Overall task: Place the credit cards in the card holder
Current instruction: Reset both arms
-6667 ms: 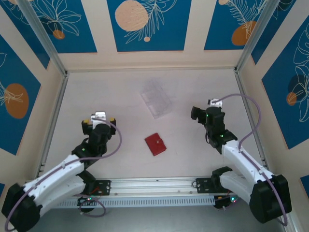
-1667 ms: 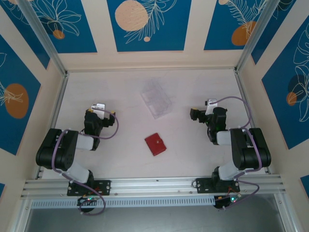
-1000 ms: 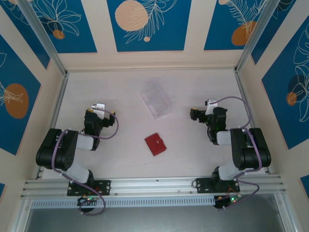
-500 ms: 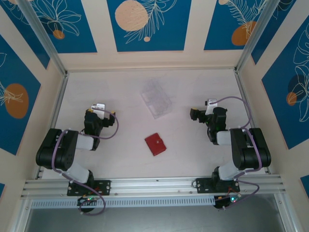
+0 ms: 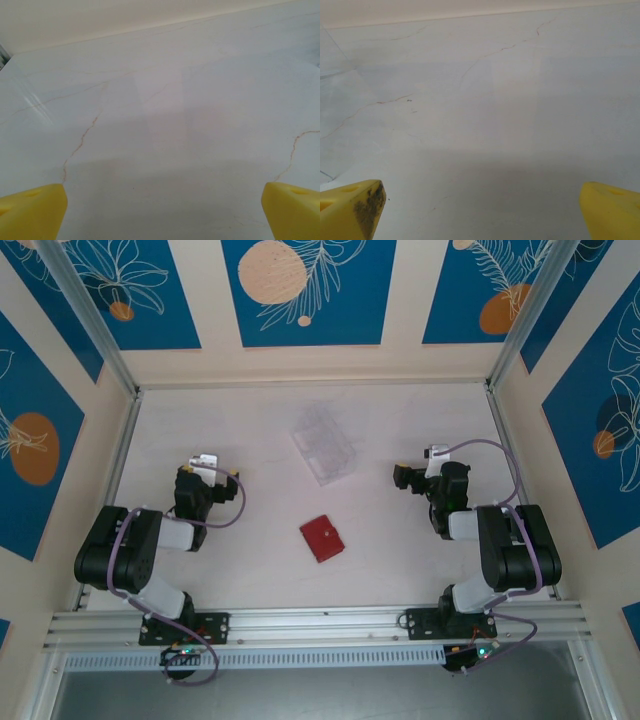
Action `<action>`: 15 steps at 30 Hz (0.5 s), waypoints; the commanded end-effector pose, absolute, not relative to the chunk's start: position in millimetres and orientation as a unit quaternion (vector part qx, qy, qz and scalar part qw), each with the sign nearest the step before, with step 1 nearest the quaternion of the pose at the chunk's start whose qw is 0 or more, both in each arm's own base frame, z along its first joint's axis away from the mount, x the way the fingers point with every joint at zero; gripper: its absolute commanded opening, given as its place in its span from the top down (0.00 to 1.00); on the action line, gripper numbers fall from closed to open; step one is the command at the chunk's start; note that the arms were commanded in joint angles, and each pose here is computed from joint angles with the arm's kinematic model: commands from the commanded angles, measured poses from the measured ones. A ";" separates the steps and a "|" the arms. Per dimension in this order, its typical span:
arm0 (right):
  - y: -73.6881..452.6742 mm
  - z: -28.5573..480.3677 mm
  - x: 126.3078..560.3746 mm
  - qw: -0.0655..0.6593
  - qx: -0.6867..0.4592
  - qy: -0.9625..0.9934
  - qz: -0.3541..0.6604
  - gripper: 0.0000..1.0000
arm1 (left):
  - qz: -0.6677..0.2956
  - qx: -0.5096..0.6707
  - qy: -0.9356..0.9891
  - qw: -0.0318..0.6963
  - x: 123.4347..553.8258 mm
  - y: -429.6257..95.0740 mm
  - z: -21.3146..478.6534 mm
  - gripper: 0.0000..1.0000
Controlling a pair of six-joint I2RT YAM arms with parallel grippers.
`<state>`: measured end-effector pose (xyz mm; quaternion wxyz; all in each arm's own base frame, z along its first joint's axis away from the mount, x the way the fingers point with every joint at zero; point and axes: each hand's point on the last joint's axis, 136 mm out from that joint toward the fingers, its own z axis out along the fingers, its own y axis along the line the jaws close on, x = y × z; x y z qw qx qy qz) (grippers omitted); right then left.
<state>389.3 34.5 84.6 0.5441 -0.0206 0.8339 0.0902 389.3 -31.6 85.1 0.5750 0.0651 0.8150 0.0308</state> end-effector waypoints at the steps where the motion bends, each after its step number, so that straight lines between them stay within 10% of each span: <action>1: 35.6 94.1 395.1 0.559 -0.031 0.825 0.081 0.01 | 0.031 0.064 0.807 0.586 392.7 -29.7 93.6 0.00; 15: 35.9 93.8 395.1 0.558 -0.031 0.825 0.082 0.01 | 0.031 0.064 0.808 0.585 392.6 -29.7 93.5 0.00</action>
